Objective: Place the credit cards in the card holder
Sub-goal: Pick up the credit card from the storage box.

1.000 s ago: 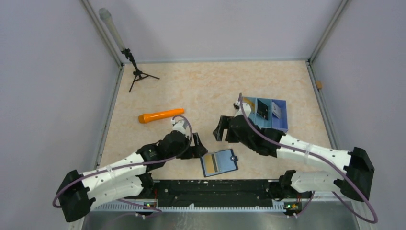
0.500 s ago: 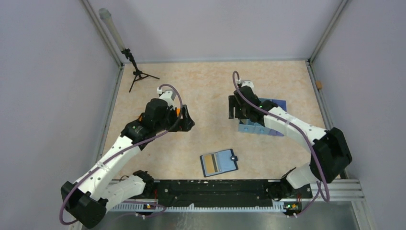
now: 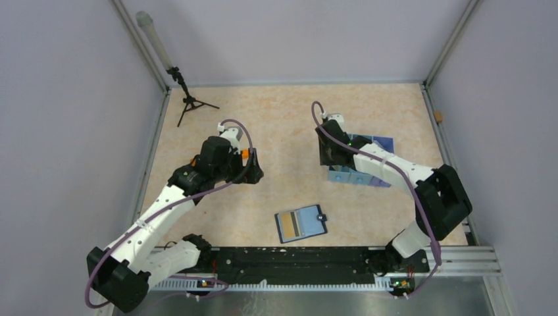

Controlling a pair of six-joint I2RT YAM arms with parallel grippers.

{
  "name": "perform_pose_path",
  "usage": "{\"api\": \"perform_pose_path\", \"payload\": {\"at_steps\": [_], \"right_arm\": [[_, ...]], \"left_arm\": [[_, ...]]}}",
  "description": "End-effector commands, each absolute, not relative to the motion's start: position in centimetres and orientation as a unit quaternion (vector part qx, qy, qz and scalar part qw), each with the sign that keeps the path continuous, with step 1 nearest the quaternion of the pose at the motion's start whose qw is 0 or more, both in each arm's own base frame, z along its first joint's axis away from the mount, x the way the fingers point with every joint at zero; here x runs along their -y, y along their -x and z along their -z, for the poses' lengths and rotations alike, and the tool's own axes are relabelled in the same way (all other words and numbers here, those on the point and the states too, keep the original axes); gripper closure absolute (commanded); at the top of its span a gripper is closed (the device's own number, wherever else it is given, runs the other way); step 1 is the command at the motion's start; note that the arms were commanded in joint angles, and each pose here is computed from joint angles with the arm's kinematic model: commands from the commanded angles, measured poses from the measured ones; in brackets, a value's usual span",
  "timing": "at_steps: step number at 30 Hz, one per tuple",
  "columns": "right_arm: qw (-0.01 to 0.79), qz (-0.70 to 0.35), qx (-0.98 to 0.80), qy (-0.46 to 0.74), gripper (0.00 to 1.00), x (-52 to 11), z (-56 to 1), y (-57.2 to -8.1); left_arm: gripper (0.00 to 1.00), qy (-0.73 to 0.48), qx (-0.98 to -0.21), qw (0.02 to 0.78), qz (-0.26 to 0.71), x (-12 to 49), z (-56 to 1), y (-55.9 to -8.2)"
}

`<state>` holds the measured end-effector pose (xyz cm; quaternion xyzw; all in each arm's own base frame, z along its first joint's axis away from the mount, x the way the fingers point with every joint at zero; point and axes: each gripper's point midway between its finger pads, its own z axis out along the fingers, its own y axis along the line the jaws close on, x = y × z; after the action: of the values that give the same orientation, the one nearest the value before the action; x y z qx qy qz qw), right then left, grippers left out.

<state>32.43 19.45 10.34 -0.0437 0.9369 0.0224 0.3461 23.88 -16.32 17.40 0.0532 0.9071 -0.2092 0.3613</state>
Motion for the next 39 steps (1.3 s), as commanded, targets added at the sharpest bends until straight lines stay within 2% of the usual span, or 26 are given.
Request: {"api": "perform_pose_path", "payload": {"at_steps": [1,8,14,21,28,33,39], "right_arm": [[0.367,-0.006,-0.929,0.037,0.65,-19.3,-11.2,-34.4],[0.37,-0.007,-0.928,0.035,0.85,-19.2,-11.5,-34.8],[0.382,-0.002,-0.924,0.029,0.89,-18.6,-12.7,-34.7],[0.394,0.027,-0.918,0.022,1.0,-17.0,-14.4,-34.4],[0.436,0.035,-0.899,0.025,1.0,-14.8,-20.0,-33.0],[0.432,-0.059,-0.894,0.099,1.0,-16.7,-22.7,-29.9],[0.359,-0.23,-0.877,0.222,1.0,-21.4,-23.0,-23.7]], "left_arm": [[0.01,-0.058,-0.899,0.379,0.209,16.1,-18.0,-24.3],[0.01,-0.056,-0.899,0.383,0.205,15.9,-18.0,-24.5],[0.01,-0.054,-0.899,0.383,0.206,15.8,-18.0,-24.5],[0.01,-0.057,-0.898,0.388,0.202,15.6,-18.1,-24.7],[0.01,-0.109,-0.874,0.372,0.294,18.8,-19.1,-23.0],[0.02,-0.144,-0.838,0.366,0.379,21.7,-20.5,-21.2],[0.01,-0.217,-0.788,0.347,0.46,25.4,-22.2,-17.9]]}}
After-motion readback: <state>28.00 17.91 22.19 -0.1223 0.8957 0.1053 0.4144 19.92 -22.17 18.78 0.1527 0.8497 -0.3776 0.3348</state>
